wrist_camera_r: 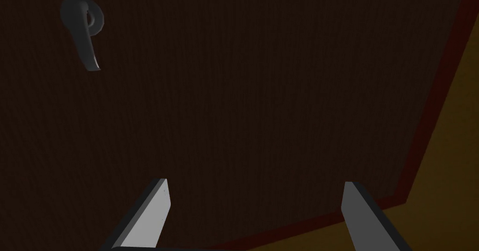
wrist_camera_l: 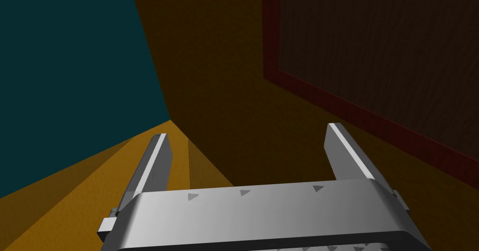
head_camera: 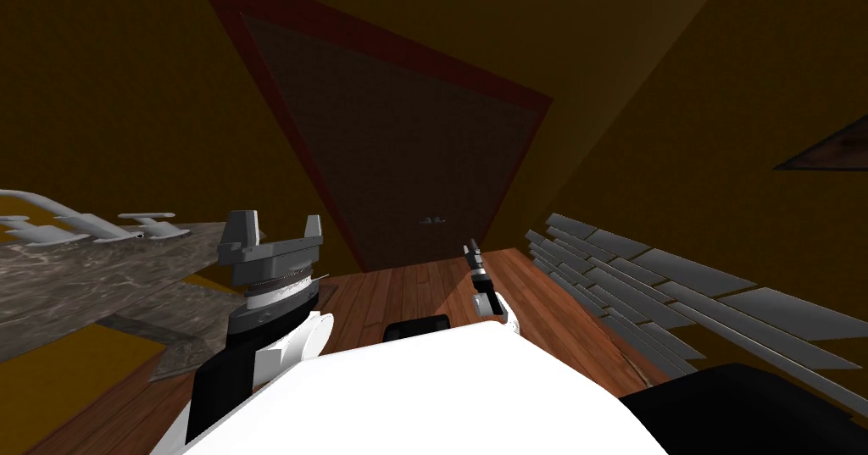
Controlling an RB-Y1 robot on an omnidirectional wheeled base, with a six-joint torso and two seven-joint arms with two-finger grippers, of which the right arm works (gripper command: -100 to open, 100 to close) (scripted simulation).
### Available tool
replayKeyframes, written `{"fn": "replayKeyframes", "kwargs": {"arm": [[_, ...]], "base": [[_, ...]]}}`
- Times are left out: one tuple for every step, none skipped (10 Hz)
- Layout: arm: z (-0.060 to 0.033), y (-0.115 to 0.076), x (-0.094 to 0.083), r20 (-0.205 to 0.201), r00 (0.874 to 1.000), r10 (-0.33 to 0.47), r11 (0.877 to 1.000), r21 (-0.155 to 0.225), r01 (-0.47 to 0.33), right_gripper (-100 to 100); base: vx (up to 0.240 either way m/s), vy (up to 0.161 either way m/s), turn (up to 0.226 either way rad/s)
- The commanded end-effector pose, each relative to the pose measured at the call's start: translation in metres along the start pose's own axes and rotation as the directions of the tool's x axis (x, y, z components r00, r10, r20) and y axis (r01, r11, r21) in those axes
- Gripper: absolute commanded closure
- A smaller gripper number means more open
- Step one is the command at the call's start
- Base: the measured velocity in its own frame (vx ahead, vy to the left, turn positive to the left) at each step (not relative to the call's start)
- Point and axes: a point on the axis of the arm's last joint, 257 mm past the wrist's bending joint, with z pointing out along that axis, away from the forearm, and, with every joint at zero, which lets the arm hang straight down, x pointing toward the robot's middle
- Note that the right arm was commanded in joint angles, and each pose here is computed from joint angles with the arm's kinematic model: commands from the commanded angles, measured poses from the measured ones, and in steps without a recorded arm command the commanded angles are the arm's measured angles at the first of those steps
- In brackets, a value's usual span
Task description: Pull the door open
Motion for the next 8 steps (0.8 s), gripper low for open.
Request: {"fn": "replayKeyframes", "kwargs": {"arm": [[-0.0039, -0.011, -0.004, 0.002, 1.000, 0.002, 1.000, 0.018, -0.002, -100], [-0.0039, -0.011, -0.004, 0.002, 1.000, 0.002, 1.000, 0.018, -0.002, -100], [-0.0065, -0.020, -0.007, 0.004, 1.000, 0.002, 0.999, 0.034, -0.002, -100], [-0.0093, -0.028, -0.011, 0.005, 1.000, 0.002, 0.999, 0.050, -0.003, -100], [-0.0121, -0.036, -0.014, 0.007, 1.000, 0.002, 0.998, 0.065, -0.003, -100], [-0.0140, -0.043, -0.017, 0.009, 1.000, 0.002, 0.997, 0.076, -0.003, -100], [-0.0163, -0.049, -0.020, 0.010, 1.000, 0.002, 0.996, 0.088, -0.003, -100], [-0.0196, -0.057, -0.023, 0.013, 1.000, 0.002, 0.995, 0.103, -0.003, -100]], "base": [[0.049, 0.016, 0.050], [0.039, 0.011, 0.023], [0.056, 0.016, 0.048], [0.080, 0.021, 0.076], [0.093, 0.026, 0.069], [0.117, 0.033, 0.059], [0.110, 0.032, 0.077], [0.121, 0.036, 0.071]]}}
